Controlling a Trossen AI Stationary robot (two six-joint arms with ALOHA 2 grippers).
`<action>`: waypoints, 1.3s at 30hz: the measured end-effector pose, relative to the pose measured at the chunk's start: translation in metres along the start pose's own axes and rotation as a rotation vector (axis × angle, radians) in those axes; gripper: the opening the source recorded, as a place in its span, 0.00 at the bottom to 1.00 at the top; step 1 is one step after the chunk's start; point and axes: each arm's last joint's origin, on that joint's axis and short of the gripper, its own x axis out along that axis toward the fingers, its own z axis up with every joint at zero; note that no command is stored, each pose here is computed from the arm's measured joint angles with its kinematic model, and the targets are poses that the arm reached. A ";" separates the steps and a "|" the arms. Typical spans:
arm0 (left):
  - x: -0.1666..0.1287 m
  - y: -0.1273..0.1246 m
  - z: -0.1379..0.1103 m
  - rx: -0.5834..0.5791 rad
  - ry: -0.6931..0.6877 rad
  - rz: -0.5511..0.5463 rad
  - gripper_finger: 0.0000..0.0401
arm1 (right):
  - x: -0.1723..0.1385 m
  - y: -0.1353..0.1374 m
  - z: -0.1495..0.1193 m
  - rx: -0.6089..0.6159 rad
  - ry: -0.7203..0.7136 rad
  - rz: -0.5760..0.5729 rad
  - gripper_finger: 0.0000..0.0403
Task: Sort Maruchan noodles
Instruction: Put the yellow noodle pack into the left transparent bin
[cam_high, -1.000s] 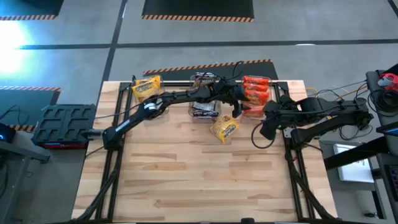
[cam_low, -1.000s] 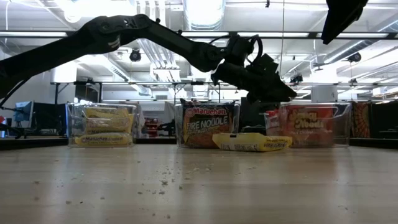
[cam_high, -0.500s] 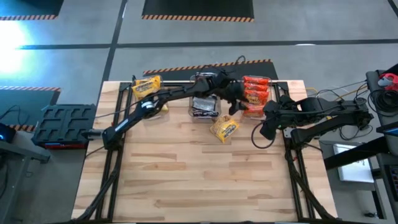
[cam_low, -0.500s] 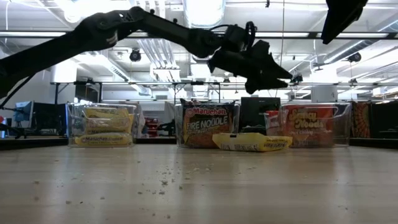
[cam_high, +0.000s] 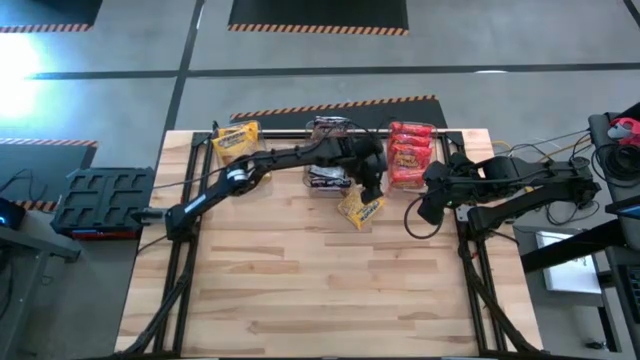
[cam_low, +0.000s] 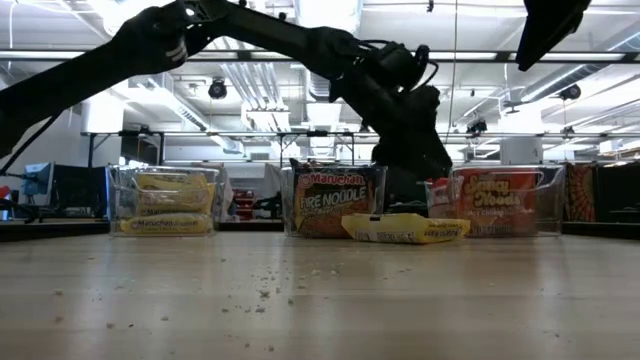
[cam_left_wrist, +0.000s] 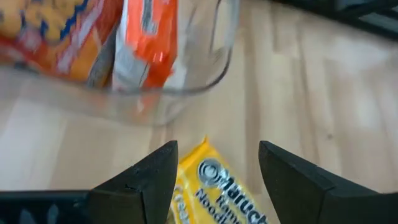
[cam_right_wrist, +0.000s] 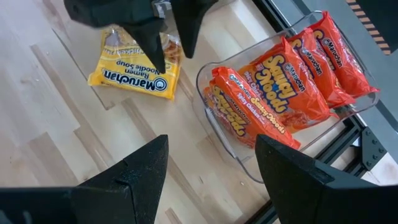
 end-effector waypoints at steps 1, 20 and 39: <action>0.001 -0.003 -0.001 -0.008 0.015 0.013 0.51 | 0.000 0.000 0.000 0.000 0.000 0.000 0.57; 0.015 -0.089 -0.026 0.036 0.237 0.339 0.51 | 0.000 0.001 0.002 0.010 -0.016 0.011 0.57; 0.046 -0.097 -0.057 0.015 0.260 0.410 0.51 | 0.000 0.001 0.002 0.009 -0.016 0.011 0.57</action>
